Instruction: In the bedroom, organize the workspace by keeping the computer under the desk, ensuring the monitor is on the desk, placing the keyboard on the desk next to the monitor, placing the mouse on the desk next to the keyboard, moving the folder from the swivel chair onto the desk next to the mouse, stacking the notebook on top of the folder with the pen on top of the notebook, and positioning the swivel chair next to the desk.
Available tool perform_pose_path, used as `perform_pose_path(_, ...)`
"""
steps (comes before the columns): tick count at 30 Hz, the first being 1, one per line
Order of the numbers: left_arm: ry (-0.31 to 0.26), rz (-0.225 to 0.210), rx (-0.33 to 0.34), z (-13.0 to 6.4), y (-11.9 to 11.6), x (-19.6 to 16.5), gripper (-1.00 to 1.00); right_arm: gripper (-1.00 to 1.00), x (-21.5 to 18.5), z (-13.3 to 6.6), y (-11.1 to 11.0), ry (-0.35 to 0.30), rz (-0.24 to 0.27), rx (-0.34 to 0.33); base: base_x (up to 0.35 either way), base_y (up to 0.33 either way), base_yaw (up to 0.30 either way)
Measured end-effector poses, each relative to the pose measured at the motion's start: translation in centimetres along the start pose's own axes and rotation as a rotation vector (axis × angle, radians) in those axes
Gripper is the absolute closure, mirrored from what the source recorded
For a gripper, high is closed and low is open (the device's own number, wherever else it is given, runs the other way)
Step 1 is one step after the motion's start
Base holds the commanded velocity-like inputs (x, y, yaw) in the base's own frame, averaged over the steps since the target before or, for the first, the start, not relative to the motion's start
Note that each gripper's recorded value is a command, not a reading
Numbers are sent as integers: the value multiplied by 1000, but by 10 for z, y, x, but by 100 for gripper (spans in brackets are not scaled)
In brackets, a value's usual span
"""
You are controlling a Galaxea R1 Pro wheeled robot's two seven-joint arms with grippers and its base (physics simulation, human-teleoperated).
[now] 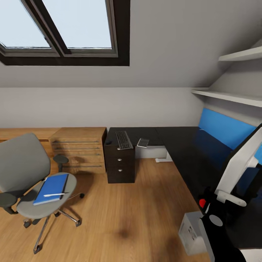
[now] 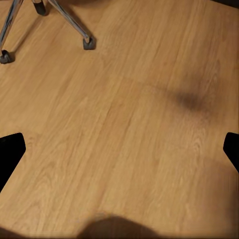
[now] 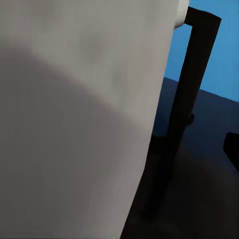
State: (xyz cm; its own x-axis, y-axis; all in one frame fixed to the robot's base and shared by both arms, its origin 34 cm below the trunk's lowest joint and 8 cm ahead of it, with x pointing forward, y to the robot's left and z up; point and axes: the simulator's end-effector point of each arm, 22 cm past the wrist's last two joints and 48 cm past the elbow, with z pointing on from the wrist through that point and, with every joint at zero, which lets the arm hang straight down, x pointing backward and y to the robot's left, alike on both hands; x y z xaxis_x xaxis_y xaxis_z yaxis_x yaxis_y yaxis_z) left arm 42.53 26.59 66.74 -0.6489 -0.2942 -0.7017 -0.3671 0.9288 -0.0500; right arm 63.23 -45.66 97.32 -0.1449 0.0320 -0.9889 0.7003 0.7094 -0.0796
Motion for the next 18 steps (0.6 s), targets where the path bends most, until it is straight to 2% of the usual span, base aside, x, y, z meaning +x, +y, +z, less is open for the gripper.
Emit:
perform_pose_path(12, 0, 0, 1, 0, 0, 0, -100, -100, 1, 0, 0, 2, -2, 0, -179, -5, 0)
perform_pose_path(18, 0, 0, 1, 1, 0, -1, -100, -100, 1, 0, 2, 1, -2, -3, -258, 0, 0)
